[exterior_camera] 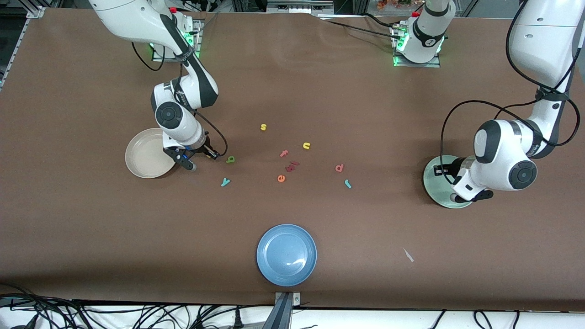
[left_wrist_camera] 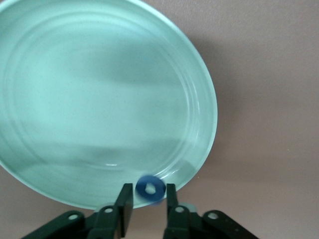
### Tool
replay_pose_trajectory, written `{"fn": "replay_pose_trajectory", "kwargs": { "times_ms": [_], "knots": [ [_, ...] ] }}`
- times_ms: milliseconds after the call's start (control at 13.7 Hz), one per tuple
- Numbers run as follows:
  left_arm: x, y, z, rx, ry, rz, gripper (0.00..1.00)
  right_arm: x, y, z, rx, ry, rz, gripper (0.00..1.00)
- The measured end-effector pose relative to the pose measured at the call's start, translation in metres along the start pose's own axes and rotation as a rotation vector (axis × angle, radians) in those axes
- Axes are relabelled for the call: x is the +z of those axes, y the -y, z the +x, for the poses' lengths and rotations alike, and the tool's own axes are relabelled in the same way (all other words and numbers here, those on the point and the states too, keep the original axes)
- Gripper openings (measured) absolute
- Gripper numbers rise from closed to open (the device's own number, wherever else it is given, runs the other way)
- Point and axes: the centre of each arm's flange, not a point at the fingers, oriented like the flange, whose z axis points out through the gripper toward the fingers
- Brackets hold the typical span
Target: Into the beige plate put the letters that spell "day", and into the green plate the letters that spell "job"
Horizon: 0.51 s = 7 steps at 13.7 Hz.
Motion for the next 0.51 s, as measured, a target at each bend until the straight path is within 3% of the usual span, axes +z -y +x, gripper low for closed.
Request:
{"fn": "replay_pose_trajectory", "kwargs": {
  "times_ms": [219,439,512],
  "knots": [
    [-0.021,-0.006,0.002,0.0,-0.024,-0.004,0.66,-0.041,0.006,0.024,-0.039,0.034,-0.056,0.27],
    [-0.054,-0.04,-0.005,-0.08,-0.038,-0.014,0.96,-0.102,-0.017,0.081,-0.136,0.068,-0.11,0.27],
    [-0.061,-0.06,-0.01,-0.13,-0.045,-0.021,1.0,-0.111,-0.03,0.099,-0.168,0.069,-0.113,0.27]
  ]
}}
